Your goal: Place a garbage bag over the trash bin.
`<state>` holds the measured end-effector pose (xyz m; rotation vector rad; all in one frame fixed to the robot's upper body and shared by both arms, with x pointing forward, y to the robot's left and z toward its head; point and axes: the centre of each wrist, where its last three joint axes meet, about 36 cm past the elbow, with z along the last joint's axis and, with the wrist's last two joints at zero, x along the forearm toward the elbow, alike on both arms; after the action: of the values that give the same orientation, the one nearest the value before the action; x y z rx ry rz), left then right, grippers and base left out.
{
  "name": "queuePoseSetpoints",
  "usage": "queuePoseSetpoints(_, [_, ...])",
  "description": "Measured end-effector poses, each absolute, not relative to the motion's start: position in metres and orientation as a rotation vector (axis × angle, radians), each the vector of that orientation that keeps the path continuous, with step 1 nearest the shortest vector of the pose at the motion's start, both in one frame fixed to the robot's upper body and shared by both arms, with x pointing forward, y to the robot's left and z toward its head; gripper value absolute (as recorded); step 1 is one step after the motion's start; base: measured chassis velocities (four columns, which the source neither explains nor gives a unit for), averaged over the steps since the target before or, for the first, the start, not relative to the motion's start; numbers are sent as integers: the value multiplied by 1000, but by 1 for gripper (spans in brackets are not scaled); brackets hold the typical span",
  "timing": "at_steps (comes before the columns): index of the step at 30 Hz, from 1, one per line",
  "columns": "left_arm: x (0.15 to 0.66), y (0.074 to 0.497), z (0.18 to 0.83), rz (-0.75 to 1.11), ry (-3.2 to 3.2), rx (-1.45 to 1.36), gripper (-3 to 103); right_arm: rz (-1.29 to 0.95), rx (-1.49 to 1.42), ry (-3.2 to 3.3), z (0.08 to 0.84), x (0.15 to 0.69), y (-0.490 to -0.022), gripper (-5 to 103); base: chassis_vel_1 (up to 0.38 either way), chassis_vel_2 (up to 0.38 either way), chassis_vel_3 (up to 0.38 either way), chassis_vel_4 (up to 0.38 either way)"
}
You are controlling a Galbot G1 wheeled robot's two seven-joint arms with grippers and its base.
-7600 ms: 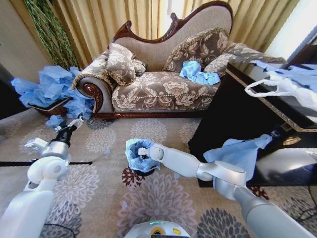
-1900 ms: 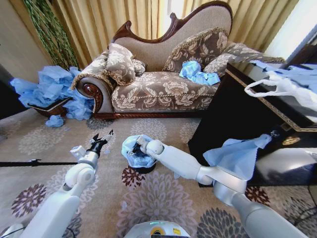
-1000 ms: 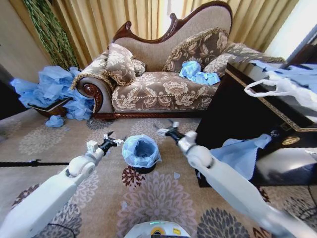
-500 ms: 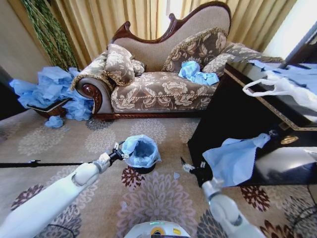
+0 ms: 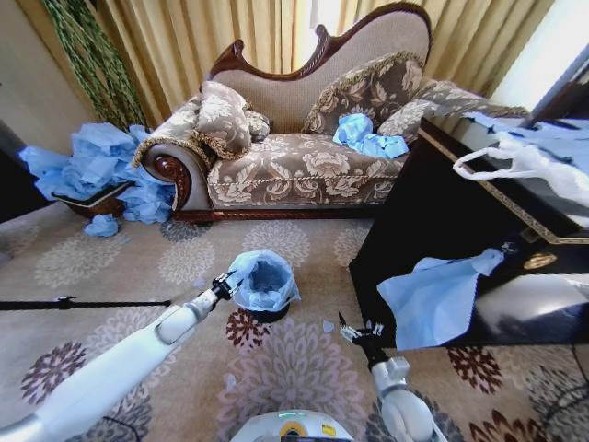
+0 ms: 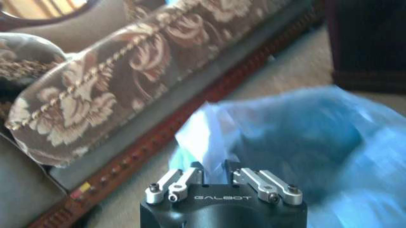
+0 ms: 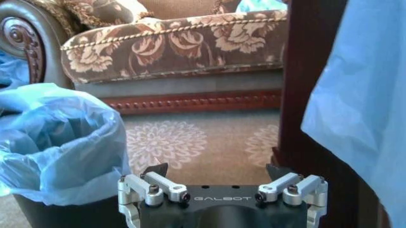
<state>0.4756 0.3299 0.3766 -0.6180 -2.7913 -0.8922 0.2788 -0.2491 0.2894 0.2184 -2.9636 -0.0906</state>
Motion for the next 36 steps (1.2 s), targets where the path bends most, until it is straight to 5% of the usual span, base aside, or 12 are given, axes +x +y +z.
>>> queuePoseSetpoints(7, [527,321,384,-683,-2894,-508,2,-85,209,-2943,272,267,-249,100,0,0,0,0])
queuePoseSetpoints(24, [592,343,372,-37,-2753,-313,0,-97,256,-2902,239,257,-244,100,0,0,0,0])
queuePoseSetpoints(36, [624,330,325,-11,-2683,-349,0,-89,281,-2875,214,251,-246,100,0,0,0,0])
